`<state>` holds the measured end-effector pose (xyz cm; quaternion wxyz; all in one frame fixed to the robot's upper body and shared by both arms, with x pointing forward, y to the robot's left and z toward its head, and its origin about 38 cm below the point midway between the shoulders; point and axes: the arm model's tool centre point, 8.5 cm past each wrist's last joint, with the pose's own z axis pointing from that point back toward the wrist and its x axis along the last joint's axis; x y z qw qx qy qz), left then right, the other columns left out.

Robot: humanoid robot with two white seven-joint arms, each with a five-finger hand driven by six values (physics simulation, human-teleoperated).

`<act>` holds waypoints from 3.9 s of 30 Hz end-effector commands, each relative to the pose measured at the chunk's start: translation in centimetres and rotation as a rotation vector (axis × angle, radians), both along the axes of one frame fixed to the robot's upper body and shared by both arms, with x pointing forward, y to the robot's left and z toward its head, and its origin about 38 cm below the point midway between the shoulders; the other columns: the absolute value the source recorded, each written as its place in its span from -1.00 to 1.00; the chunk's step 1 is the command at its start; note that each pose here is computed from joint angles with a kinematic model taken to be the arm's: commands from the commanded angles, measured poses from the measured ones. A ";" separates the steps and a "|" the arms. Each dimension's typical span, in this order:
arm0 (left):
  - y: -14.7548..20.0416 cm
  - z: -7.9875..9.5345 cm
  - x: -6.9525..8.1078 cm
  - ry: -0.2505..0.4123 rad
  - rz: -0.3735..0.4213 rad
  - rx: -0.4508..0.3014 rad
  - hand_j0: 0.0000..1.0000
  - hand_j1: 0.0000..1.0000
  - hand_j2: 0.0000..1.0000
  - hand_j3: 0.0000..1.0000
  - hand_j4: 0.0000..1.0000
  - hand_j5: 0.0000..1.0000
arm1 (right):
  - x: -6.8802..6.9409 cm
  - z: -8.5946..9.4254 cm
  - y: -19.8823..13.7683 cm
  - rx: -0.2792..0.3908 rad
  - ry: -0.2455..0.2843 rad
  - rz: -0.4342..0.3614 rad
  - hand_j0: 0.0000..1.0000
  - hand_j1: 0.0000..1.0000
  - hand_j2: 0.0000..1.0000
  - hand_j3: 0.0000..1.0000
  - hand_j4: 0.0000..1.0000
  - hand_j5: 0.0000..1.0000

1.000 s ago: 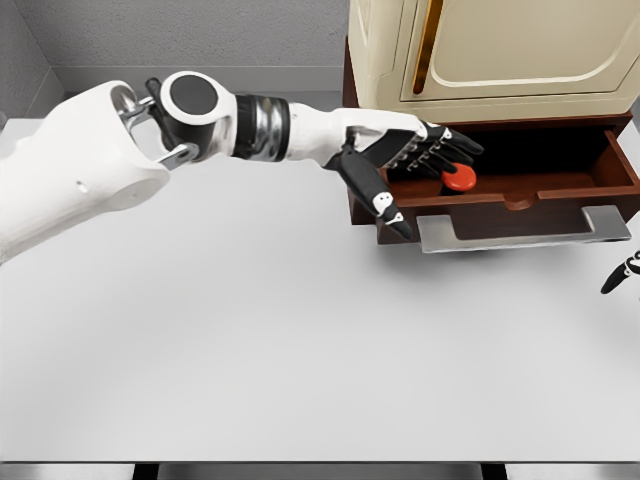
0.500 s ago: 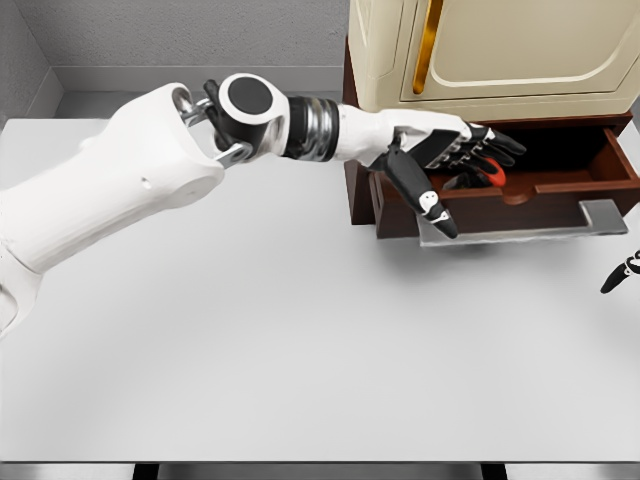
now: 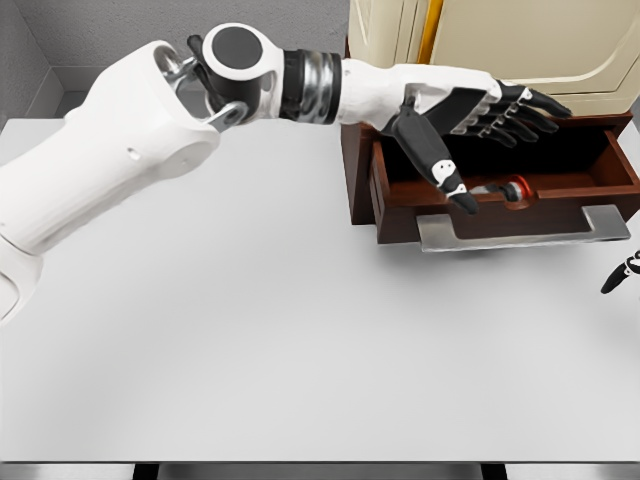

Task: Put the switch into the drawer with left arm, and close the drawer with right arm

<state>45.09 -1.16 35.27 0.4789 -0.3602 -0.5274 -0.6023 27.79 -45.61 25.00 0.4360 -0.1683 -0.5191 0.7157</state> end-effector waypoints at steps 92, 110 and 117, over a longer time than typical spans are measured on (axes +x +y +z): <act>30.1 -5.0 -6.7 -1.051 -0.192 0.618 1.00 1.00 1.00 1.00 1.00 1.00 | 11.6 0.5 8.3 0.115 -0.083 0.183 0.10 0.10 0.10 0.10 0.10 0.10; 30.4 -5.4 -6.7 -1.035 -0.188 0.621 1.00 1.00 1.00 1.00 1.00 1.00 | 12.3 0.6 7.6 0.105 -0.091 0.154 0.12 0.12 0.12 0.12 0.12 0.12; 30.5 -5.4 -6.8 -1.034 -0.187 0.624 1.00 1.00 1.00 1.00 1.00 1.00 | 10.9 4.7 2.6 0.158 -0.234 0.016 0.13 0.13 0.13 0.13 0.13 0.13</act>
